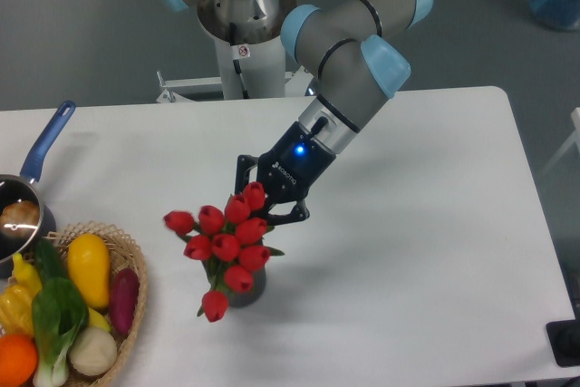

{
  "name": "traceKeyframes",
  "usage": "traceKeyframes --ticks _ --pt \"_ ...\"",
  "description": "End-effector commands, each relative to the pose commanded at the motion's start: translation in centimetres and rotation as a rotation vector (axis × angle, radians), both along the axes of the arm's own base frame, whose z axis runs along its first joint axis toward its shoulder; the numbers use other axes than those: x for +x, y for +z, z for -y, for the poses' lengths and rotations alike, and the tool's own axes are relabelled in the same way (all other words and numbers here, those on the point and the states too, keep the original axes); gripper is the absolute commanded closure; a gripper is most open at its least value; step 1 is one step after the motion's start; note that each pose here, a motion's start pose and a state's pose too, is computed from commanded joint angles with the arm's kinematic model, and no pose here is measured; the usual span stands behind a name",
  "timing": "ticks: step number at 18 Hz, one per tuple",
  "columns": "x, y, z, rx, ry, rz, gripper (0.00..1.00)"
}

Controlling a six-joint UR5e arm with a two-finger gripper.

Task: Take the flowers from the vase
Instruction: 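Lower the gripper around the tulip stems and close it, then lift the gripped tulips straight up out of the grey vase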

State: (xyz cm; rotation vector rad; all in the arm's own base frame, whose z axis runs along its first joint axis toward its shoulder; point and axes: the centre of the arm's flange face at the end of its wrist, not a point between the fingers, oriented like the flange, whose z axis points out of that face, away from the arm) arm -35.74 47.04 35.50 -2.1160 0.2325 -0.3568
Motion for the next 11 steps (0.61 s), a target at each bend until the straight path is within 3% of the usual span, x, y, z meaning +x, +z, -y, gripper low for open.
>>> traceKeyframes --ticks 3,11 --pt "-0.2 3.6 -0.6 0.043 0.028 0.034 1.00" --pt "1.1 9.3 0.6 0.098 0.054 0.012 1.00"
